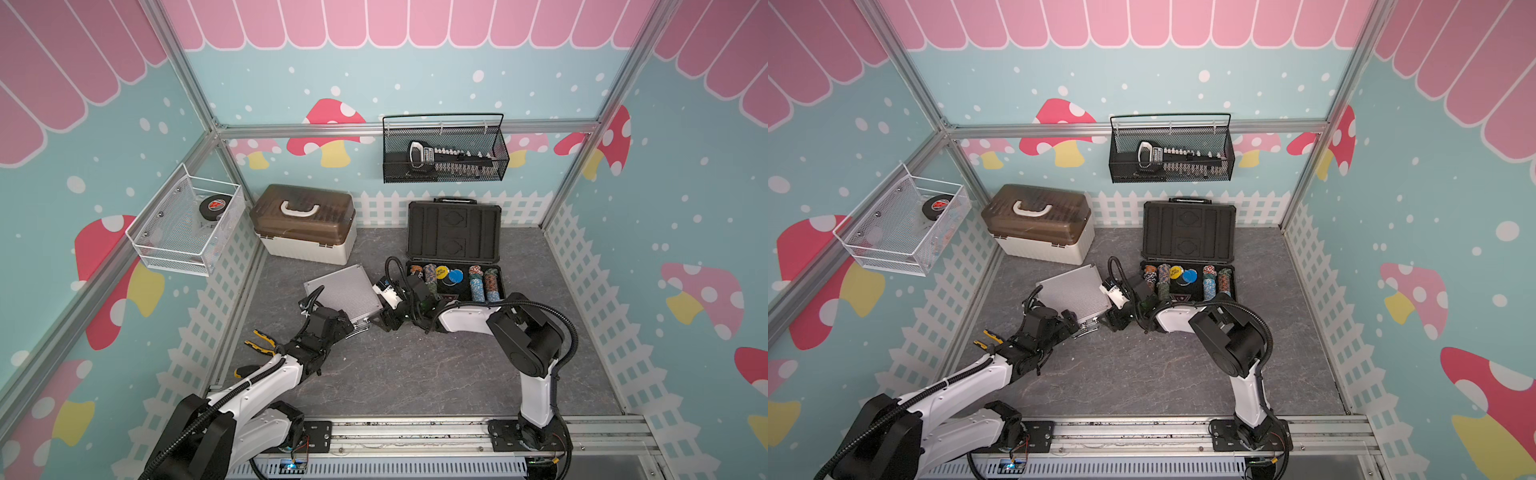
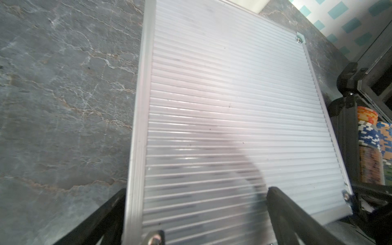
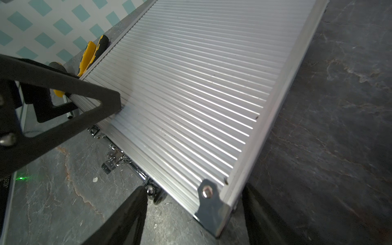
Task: Close the poker set cases
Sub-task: Adjust the case lid of the poker set case.
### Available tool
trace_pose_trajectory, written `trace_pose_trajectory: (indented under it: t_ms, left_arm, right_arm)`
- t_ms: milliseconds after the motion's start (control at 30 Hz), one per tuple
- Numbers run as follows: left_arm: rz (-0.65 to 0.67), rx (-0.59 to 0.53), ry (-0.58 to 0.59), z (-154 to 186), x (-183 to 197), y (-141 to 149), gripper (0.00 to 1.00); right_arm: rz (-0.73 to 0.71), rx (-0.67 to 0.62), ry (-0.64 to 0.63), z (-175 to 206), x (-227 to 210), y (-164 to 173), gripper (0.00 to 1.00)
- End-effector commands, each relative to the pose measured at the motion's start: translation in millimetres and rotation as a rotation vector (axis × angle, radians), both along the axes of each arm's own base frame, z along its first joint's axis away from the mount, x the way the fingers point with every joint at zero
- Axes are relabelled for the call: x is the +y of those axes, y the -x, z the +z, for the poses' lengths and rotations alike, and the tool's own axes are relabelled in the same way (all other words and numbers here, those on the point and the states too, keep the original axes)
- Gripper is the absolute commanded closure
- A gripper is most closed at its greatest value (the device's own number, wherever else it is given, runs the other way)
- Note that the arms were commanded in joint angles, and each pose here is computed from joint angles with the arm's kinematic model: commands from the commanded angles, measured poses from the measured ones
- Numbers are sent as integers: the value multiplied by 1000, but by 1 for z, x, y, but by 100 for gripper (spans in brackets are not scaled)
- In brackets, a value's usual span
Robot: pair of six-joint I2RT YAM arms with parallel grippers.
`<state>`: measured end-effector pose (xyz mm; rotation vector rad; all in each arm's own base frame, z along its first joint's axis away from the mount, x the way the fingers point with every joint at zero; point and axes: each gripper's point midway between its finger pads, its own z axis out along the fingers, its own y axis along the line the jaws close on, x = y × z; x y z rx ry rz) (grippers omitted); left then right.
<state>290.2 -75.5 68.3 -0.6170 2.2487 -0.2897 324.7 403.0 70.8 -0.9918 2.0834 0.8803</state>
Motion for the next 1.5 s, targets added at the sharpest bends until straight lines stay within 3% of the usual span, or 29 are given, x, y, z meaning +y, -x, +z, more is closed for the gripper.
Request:
trace_pose_trajectory:
  t_ms: [0,900,1233,1467]
  left_arm:
    - [-27,-45,52,11,-12,-10,1]
    - [-56,-109,47,50,-18,-22,1]
    - [-48,-97,45,45,-15,-18,1]
    - [-36,-52,35,24,-10,-8,1]
  right_arm:
    - [81,7,-52,11,18,11,30]
    - [155,-53,-147,63,36,26,30]
    - [163,-43,-143,59,37,30,30]
    - [152,-11,-107,37,31,34,30]
